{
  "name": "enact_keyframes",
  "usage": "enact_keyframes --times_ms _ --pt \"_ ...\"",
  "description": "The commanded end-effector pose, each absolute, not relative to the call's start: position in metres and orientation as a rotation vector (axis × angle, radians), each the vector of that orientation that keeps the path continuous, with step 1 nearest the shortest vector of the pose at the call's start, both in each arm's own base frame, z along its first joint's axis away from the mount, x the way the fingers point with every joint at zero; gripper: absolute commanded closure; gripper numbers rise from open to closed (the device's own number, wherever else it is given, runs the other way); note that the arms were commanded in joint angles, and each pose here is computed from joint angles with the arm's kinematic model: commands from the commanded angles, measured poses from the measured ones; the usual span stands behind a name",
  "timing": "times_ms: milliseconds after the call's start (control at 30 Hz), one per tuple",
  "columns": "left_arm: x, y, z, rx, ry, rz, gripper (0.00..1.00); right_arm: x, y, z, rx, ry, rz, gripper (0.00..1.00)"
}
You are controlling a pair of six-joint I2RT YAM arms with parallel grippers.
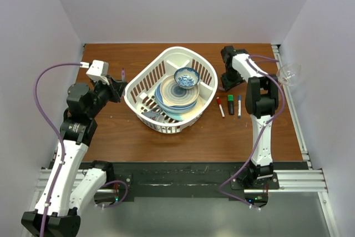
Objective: Insert the pens into the pen caps
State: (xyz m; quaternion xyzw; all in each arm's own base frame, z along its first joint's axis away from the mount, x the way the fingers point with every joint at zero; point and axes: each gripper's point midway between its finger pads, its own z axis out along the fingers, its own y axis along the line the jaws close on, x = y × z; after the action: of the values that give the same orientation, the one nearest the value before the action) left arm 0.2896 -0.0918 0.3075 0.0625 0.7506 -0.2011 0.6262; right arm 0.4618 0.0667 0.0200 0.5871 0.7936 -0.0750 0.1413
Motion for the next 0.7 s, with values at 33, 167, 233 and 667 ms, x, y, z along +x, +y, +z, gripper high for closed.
enact_keyframes --times_ms 33,167,233,667 --pt "0.288 -0.101 0.349 0.166 1.598 -0.518 1.00 0.482 0.061 0.007 1.512 2.297 -0.221 0.70" --pt "0.285 -0.102 0.360 0.155 1.562 -0.535 1.00 0.485 0.057 0.009 1.392 2.345 -0.241 0.76" --pt "0.284 -0.102 0.362 0.155 1.557 -0.540 1.00 0.493 0.052 0.014 1.294 2.357 -0.236 0.79" --pt "0.270 -0.099 0.378 0.147 1.526 -0.535 1.00 0.518 0.050 0.024 0.902 2.496 -0.201 0.68"
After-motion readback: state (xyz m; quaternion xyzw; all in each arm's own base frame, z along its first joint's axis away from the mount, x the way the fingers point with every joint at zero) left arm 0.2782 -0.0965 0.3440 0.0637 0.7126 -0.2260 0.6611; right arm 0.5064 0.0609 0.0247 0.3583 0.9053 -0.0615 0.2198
